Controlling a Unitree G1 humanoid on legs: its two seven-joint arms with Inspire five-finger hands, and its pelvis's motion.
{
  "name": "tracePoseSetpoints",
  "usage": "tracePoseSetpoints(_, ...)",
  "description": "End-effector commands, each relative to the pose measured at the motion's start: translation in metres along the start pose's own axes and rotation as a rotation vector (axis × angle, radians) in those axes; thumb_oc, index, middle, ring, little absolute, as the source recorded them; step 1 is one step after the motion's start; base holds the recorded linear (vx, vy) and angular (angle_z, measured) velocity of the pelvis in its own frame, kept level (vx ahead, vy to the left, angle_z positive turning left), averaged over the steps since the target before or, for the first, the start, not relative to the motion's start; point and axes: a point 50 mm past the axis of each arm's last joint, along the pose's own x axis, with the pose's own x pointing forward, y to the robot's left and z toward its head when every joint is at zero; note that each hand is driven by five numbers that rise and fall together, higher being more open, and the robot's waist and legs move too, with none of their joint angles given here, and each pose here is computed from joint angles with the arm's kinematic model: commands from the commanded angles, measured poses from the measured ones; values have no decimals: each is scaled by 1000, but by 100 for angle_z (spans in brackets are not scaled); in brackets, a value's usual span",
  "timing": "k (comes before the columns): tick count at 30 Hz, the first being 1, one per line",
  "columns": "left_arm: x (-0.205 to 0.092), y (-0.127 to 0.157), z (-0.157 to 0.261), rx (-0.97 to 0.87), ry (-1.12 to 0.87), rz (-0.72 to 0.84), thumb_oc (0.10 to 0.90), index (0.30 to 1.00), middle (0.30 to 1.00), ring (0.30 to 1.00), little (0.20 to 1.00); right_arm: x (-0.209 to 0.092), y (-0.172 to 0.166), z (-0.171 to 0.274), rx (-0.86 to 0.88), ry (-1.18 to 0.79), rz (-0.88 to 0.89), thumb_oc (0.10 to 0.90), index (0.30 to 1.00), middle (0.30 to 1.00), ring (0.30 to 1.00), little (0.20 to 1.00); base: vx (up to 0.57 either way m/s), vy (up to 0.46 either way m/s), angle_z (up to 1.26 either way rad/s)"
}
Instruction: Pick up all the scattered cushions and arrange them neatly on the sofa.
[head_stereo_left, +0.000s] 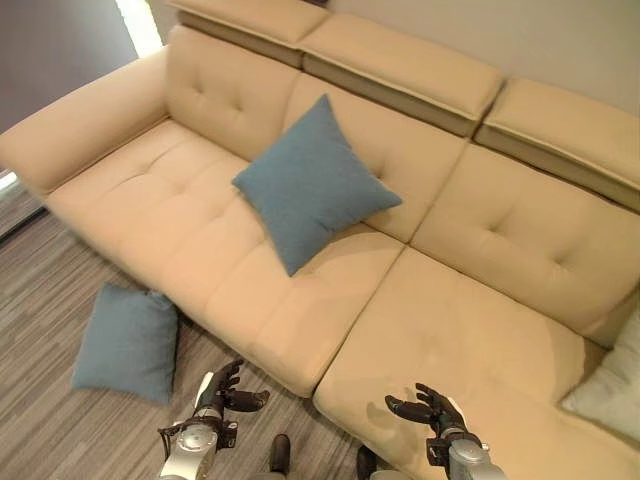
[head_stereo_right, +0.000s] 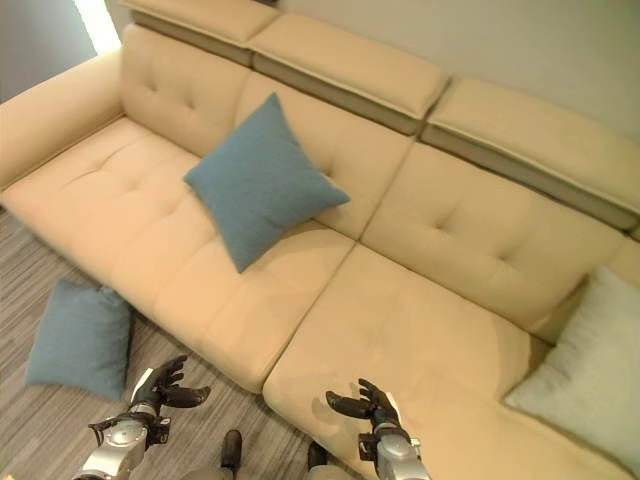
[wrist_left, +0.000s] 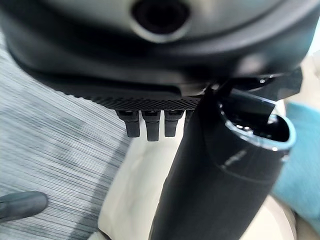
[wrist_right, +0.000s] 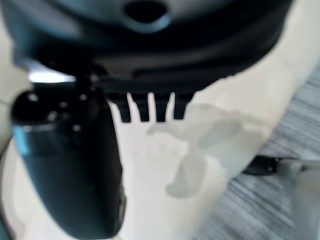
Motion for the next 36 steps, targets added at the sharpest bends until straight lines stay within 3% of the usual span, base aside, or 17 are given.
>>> tracePoseSetpoints(1, -2, -4, 8, 35, -69, -37, 800, 900, 900, 900, 900, 1, -5, 25, 6, -128, 4, 800, 900, 900, 900, 900, 15, -46, 49)
tracePoseSetpoints(14, -2, -4, 16, 17, -82, -39, 800, 900, 900, 900, 900, -1, -19, 28, 43, -138, -58, 800, 900, 900, 900, 900, 69, 56, 92)
tracePoseSetpoints(26, -2, 14, 16, 114, -75, -13, 800, 900, 900, 900, 900, -4, -6, 13, 10, -88, -13, 800, 900, 900, 900, 900, 201, 253, 10)
tracePoseSetpoints(36, -1, 6, 21, 135, -89, -55, 800, 900, 900, 900, 900, -7, -15, 2, 36, -61, -34, 800, 900, 900, 900, 900, 281, 80, 37)
